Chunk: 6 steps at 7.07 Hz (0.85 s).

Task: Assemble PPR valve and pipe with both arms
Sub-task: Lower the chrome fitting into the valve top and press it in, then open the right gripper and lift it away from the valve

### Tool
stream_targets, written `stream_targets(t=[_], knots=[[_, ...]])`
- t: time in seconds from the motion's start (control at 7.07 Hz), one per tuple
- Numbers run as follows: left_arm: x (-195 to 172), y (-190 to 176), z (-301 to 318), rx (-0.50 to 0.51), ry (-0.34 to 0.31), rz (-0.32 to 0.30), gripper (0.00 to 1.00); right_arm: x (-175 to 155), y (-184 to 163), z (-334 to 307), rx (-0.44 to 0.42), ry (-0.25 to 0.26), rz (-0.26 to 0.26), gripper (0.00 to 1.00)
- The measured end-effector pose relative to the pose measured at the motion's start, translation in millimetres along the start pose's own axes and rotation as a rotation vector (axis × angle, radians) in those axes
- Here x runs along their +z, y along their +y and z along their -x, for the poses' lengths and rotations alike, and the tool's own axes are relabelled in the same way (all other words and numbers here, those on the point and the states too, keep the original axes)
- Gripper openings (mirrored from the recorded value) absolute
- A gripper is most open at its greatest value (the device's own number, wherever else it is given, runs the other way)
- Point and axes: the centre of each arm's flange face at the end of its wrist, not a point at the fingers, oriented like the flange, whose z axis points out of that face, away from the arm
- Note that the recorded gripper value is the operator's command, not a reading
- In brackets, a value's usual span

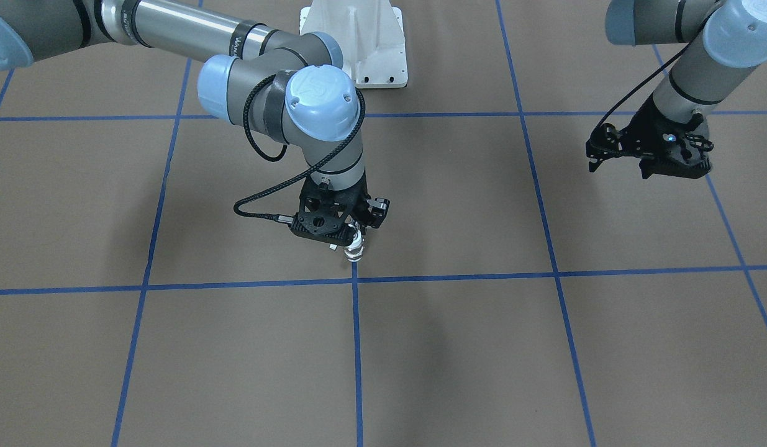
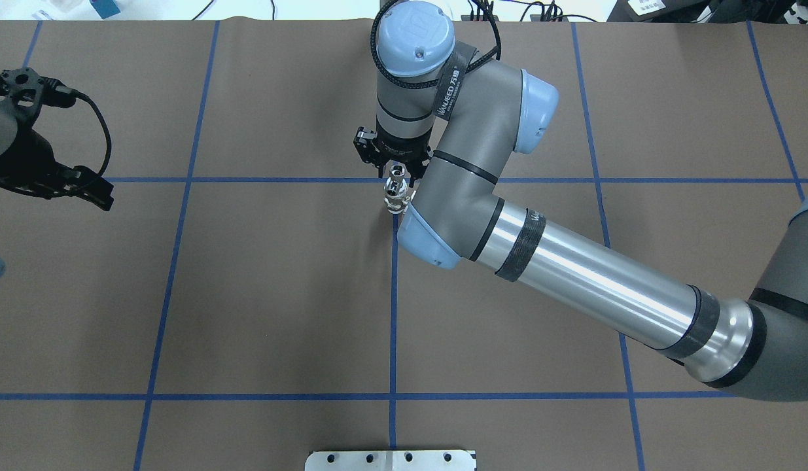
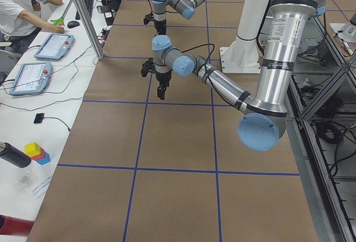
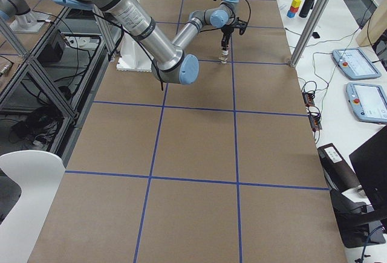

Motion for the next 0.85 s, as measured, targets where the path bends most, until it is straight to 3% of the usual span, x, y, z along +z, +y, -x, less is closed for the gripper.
stream_targets(t=[0.14, 0.57, 0.85], knots=[[0, 0, 0, 0.000, 0.000, 0.000, 0.99, -1, 0, 0, -0.001, -0.002, 0.000, 1.00], [-1, 0, -1, 0.001, 0.001, -0.002, 0.99, -25, -5, -13, -0.004, -0.042, -0.012, 1.00], [-4, -1, 3, 0.001, 0.001, -0.007, 0.99, -49, -25, -92, -0.013, -0.077, -0.037, 1.00]])
